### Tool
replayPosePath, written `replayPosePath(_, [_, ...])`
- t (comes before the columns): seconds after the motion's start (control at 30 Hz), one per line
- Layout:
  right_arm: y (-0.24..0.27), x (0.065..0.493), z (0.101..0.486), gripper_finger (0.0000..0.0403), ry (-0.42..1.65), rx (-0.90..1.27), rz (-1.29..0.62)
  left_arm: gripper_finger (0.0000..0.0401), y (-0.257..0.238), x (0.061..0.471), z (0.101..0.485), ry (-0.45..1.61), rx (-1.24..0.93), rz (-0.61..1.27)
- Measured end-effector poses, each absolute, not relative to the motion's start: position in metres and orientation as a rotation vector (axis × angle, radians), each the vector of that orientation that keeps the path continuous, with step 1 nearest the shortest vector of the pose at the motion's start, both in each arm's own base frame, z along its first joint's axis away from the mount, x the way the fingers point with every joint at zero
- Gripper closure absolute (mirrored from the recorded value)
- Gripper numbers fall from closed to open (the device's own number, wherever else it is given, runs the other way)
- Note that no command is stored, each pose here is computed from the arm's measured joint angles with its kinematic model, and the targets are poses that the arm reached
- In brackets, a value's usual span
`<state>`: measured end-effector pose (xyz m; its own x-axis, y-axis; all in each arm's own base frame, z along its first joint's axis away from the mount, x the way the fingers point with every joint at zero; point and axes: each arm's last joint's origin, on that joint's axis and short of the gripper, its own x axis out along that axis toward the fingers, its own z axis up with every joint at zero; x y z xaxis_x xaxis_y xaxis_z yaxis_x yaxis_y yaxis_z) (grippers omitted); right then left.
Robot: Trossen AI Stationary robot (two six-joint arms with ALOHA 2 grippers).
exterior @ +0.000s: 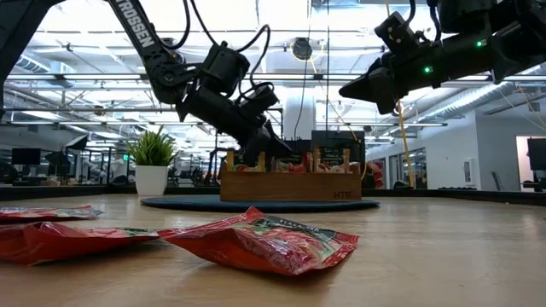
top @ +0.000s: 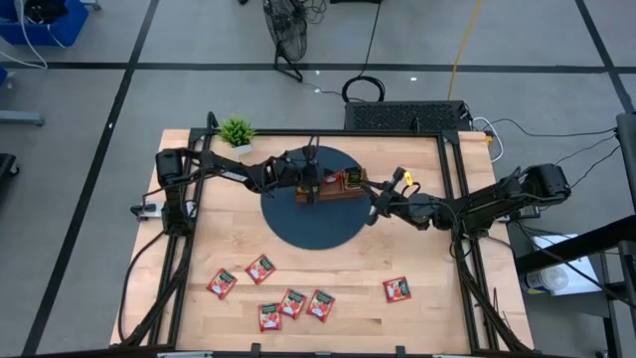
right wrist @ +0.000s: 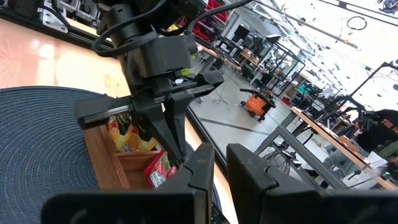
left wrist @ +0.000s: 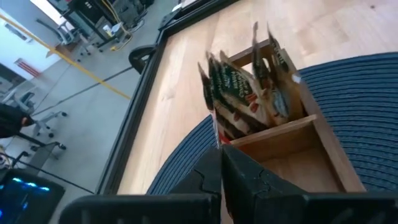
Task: Pick & Place Tea
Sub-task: Put the red tea bag into the middle section of the wooden organizer
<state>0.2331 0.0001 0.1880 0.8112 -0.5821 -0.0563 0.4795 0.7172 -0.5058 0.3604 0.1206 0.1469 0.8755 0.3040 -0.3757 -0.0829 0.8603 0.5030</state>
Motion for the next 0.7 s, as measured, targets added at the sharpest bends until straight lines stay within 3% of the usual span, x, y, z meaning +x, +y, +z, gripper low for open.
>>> replayPosePath(0.17, [0.0,0.233,0.187,0.0371,0.225,-0.499,-0.591,0.0369,0.118,0.361,0.147,0.477,0.517,0.231])
replayPosePath(0.47, [0.0,0.233,0.187,0.0371,0.225,-0.499,-0.591,0.027,0.119,0.361,0.147,0.5,0.538,0.291])
replayPosePath(0.7, [0.0,0.233,0.187,0.0371,0.225,-0.499,-0.591,0.0236,0.1,0.363,0.167,0.53,0.706,0.451])
